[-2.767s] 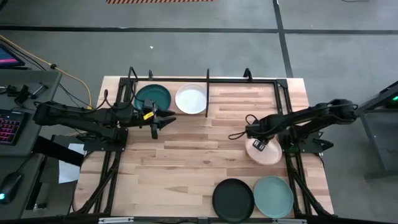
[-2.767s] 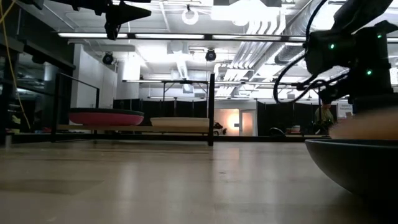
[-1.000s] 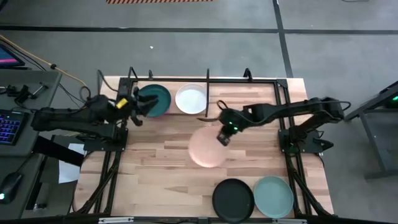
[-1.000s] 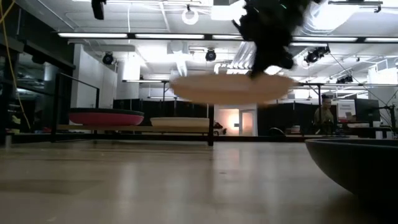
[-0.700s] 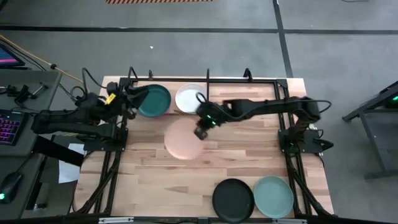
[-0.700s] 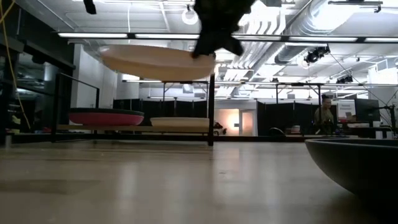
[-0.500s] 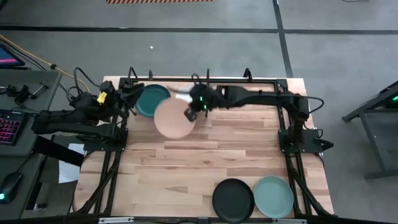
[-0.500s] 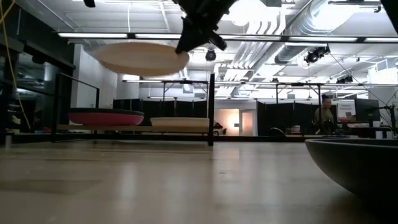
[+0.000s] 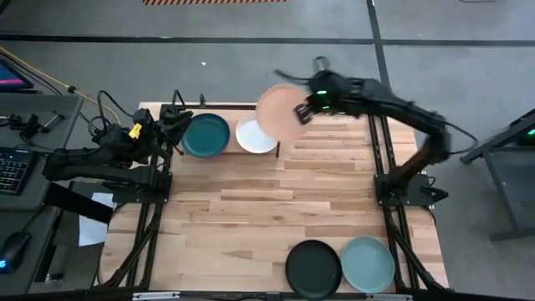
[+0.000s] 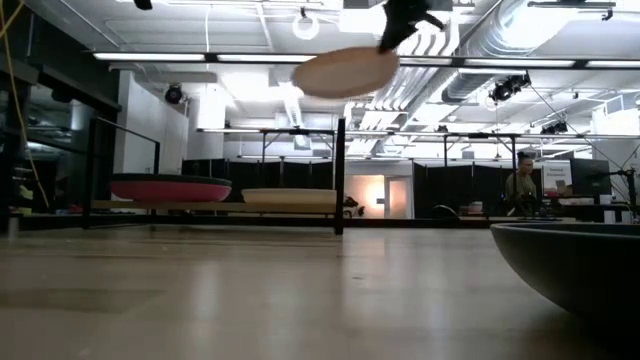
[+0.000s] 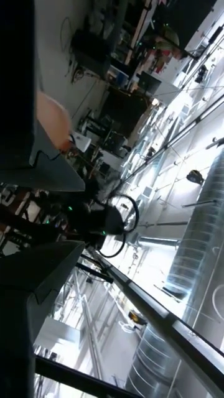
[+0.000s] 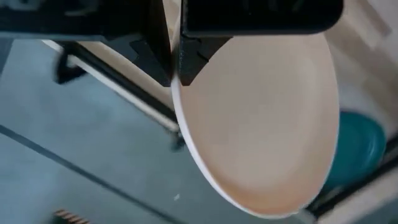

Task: Place and stack plates onto a shelf
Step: Stack the light orange plate on top of the white plate on the shelf

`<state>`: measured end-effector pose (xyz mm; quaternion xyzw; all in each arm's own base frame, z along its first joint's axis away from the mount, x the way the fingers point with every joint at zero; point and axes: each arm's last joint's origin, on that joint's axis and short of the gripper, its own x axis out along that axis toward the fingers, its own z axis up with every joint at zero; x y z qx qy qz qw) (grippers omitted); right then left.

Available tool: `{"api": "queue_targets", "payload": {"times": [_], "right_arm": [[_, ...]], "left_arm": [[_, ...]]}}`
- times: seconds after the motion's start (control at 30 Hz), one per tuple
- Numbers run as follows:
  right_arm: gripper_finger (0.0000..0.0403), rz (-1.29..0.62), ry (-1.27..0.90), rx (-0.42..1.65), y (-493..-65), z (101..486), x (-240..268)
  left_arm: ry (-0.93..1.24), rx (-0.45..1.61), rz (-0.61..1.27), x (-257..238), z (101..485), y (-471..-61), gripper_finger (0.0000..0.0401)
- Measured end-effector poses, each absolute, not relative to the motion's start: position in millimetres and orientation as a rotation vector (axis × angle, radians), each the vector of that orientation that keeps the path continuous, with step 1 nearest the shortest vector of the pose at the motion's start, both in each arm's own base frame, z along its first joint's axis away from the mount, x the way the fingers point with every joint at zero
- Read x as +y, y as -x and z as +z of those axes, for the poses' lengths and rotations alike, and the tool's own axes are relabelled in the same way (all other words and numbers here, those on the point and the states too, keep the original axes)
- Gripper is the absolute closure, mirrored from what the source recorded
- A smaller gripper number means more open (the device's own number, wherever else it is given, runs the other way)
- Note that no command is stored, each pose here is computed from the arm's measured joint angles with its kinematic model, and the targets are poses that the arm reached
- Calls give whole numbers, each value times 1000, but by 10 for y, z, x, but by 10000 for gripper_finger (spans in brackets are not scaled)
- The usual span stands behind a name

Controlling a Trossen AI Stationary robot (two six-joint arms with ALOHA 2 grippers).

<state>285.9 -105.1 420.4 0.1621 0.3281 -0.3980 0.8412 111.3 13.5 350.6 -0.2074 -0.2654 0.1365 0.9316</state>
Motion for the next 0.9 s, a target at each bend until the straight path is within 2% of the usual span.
{"api": "queue_targets", "payload": {"times": [0.13, 0.37, 0.5, 0.67, 0.9], "right_arm": [[403, -950, -436, 605, -2279, 4220, -964], [403, -1162, -660, 560, -1658, 3552, -825], [403, -1222, -781, 486, -1625, 3025, -841], [403, -1174, -962, 320, -1760, 2393, -930], [403, -1137, -1113, 215, -1917, 1921, -1003]], "left_arm": [[383, -534, 291, 135, 3503, -1115, 270], [370, -533, 300, 136, 3503, -1114, 270], [370, -533, 300, 136, 3503, -1113, 270], [370, -533, 301, 136, 3503, -1113, 270], [370, -533, 303, 137, 3503, -1113, 270]]}}
